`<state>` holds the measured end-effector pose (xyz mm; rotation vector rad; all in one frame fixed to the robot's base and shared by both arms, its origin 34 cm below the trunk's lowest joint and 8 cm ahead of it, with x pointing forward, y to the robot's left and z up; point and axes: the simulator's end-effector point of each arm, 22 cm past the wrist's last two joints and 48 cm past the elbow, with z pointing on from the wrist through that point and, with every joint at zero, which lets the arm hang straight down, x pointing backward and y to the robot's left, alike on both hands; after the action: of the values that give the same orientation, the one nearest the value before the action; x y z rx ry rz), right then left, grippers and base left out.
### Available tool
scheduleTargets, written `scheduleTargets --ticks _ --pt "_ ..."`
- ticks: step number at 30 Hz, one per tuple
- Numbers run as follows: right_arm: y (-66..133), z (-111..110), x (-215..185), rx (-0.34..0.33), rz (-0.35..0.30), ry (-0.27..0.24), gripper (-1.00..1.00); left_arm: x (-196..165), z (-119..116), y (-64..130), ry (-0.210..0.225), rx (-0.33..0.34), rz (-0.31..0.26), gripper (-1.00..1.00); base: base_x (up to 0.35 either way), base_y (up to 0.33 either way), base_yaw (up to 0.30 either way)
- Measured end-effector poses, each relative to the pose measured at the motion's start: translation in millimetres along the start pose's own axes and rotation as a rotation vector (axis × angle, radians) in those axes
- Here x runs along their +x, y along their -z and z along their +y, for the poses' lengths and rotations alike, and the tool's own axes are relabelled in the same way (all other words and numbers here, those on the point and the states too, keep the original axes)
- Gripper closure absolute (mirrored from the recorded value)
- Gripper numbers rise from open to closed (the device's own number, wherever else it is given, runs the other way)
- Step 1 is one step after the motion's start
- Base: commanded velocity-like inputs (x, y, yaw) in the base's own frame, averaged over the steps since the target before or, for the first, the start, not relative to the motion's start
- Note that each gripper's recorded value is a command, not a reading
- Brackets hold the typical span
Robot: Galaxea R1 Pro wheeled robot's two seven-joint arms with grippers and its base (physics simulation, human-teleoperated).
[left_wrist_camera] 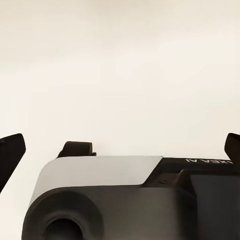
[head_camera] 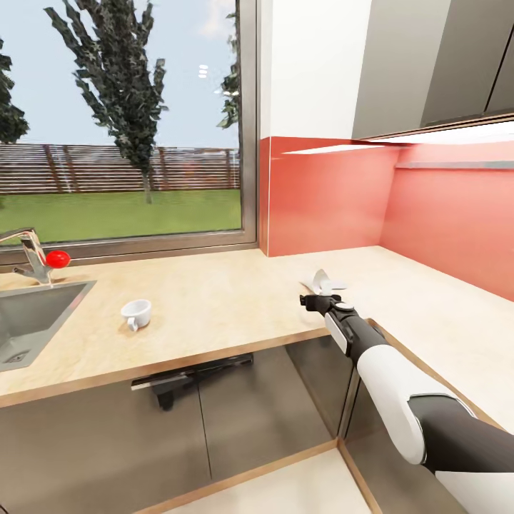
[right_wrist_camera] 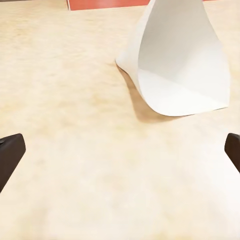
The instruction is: Set up a coffee station on the kitchen countertop: keep the coffee maker on the countertop, move the bottle of coffee from the kitchen shelf to the counter next to the coffee maker, place a paper coffee filter on top of the coffee maker, put the saucer next to the coffee maker with the coffee cup on the saucer, and place the electric kettle next to the coffee maker.
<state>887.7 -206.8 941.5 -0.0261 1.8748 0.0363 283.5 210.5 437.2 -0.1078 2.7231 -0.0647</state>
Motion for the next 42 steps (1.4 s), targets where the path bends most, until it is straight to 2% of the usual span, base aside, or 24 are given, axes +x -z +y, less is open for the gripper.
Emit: scheduleTargets --ticks 22,24,42 --pt "-2.8 0 17 0.000 0.000 0.006 -1.00 -1 11 -0.2 -0.005 -0.013 -0.001 -1.00 0.025 0.000 0.000" --pt "-3.0 0 16 0.000 -0.019 0.006 -1.00 -1 11 -0.1 -0.005 -0.014 -0.001 -1.00 0.109 0.000 0.000" --pt "-3.2 -1 18 0.001 -0.017 0.009 -1.00 -1 11 -0.1 -0.006 -0.014 -0.001 -1.00 0.088 -0.040 0.000"
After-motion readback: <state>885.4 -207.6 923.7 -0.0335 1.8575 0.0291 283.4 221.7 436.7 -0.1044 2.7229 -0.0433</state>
